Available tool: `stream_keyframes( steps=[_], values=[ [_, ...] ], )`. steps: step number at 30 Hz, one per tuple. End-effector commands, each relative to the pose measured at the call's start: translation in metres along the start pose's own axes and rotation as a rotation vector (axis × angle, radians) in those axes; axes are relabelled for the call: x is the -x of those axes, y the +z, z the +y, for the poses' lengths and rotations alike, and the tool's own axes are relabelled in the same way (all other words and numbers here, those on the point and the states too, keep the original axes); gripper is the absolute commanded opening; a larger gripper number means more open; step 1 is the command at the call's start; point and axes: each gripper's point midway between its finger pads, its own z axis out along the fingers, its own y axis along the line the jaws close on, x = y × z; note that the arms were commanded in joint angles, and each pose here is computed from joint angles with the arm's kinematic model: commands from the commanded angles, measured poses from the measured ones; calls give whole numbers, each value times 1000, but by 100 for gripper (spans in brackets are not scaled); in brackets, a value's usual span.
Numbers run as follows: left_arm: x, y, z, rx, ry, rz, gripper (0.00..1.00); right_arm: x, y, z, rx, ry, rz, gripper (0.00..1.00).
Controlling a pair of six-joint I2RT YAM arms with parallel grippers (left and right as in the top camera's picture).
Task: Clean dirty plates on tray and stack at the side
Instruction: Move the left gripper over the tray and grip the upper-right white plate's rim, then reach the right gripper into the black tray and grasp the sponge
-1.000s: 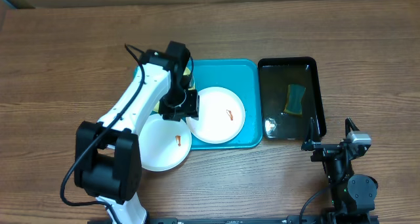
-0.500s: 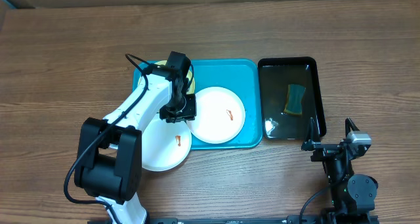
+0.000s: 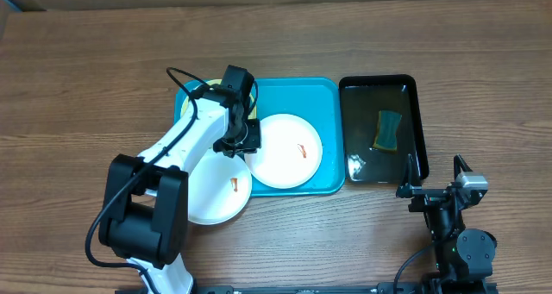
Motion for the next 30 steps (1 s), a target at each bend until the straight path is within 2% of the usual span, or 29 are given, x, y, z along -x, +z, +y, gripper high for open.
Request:
stream_keyframes(
  steps=[1, 9, 23, 25, 30],
  values=[
    [-3, 5, -2, 19, -1, 0, 29, -2, 0, -4, -15, -3, -4, 100],
    [1, 7, 10, 103, 10, -32, 39, -2, 0, -4, -15, -3, -4, 100],
    [-4, 16, 8, 76, 12, -29, 40, -2, 0, -3, -15, -3, -5, 100],
    [-3, 19, 8, 73, 13, -38, 38, -2, 0, -3, -13, -3, -4, 100],
    [0, 19, 6, 66, 13, -50, 24, 5, -1, 16, 95, 27, -26, 100]
  ],
)
